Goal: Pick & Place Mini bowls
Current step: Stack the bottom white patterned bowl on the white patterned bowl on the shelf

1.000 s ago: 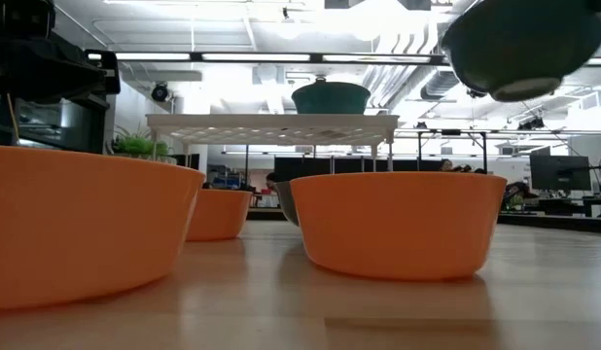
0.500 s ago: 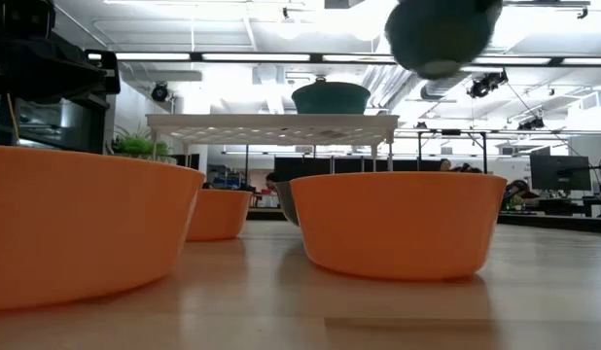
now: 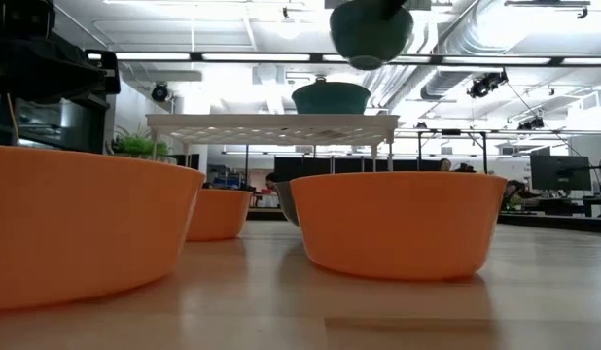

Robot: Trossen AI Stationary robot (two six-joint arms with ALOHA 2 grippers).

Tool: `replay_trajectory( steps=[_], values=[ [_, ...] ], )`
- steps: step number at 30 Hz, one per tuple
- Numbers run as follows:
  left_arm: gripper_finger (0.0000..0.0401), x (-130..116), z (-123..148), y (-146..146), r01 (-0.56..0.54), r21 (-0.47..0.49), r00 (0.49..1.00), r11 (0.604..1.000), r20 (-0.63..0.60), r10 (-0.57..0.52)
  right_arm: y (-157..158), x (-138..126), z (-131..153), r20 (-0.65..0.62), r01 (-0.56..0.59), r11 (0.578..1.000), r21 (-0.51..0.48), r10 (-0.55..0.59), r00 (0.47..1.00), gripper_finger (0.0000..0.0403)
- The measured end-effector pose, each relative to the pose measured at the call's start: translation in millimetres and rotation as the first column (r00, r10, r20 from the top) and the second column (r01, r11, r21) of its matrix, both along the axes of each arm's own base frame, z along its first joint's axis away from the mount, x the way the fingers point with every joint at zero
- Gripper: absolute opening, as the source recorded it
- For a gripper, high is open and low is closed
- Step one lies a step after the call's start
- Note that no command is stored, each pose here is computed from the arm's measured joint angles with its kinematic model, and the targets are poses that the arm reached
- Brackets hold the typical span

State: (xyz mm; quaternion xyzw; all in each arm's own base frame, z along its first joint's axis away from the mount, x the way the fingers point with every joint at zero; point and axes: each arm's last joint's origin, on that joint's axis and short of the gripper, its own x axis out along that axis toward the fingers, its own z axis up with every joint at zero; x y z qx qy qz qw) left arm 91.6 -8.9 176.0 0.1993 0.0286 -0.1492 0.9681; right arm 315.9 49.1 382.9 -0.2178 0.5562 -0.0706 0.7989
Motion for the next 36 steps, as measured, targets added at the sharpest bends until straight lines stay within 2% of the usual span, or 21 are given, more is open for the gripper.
replay_trajectory(
  steps=[4, 10, 21, 27, 36],
  values=[
    [0.0000, 0.0, -0.1, 0.0, 0.000, 0.000, 1.000, 1.000, 0.000, 0.000, -14.9, 16.4, 3.6, -0.007, -0.010, 1.000, -0.012, 0.009, 1.000, 0.0000],
    [0.0000, 0.0, 0.0, 0.0, 0.000, 0.000, 1.000, 1.000, 0.000, 0.000, -32.8, 27.8, 3.5, -0.047, -0.088, 0.996, 0.017, 0.089, 0.995, 0.0000],
    [0.0000, 0.0, 0.1, 0.0, 0.000, 0.000, 1.000, 1.000, 0.000, 0.000, -53.5, 30.9, -1.6, -0.117, -0.217, 0.976, -0.006, 0.215, 0.970, 0.0000],
    [0.0000, 0.0, 0.0, 0.0, 0.001, 0.000, 1.000, 1.000, 0.000, -0.001, -63.3, 32.0, -1.5, -0.109, -0.243, 0.970, 0.021, 0.244, 0.964, 0.0000],
    [0.0000, 0.0, 0.0, 0.0, 0.000, 0.000, 1.000, 1.000, 0.000, 0.000, -77.2, 35.2, -3.2, -0.118, -0.273, 0.962, 0.006, 0.271, 0.955, 0.0000]
  ],
)
